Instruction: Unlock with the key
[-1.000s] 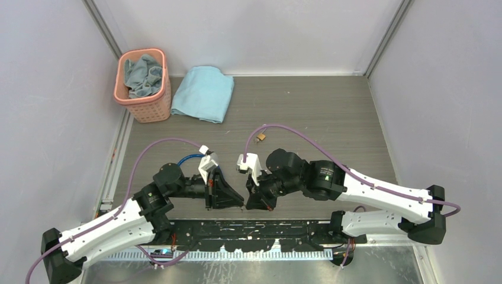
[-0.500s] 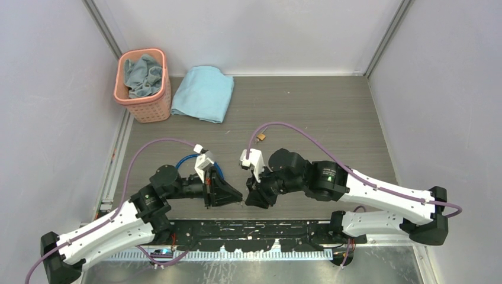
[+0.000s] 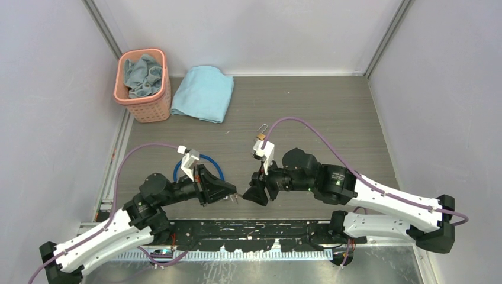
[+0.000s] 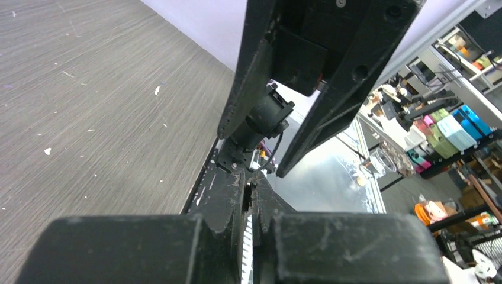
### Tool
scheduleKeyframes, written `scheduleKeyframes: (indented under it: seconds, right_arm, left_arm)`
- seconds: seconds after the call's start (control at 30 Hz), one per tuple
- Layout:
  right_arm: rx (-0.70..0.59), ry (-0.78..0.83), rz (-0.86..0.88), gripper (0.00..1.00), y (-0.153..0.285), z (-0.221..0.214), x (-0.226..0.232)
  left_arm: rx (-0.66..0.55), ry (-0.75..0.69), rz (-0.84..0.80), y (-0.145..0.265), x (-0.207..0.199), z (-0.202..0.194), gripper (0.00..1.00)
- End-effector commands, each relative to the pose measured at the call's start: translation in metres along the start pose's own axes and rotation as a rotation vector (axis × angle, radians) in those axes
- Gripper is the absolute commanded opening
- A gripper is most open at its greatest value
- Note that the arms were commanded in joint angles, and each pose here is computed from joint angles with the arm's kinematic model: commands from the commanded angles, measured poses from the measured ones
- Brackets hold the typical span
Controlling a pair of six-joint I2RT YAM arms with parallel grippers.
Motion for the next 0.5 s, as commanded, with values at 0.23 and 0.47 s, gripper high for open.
scheduleKeyframes:
  seconds: [0.23, 0.47]
  right_arm:
    - [-0.121, -0.036, 0.166, 0.49, -0.011, 0.022, 0.021]
    - [-0.109, -0.038, 0.172, 0.38, -0.019, 0.023, 0.021]
  left_arm:
    - [-0.183, 0.043, 0.043, 0.001, -0.002, 0.020, 0.00]
    - [-0.197, 0.049, 0.050, 0.002, -0.002, 0.021, 0.00]
Point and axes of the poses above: each gripper's point midway between its finger pads, its own y axis back along the fingers, its own x axis along the line the jaws close on, z = x × y, the point moved 9 cm from there along y, back along the fingers, and after that the axes turned 15 degrees about -y, right-handed, at the moved point
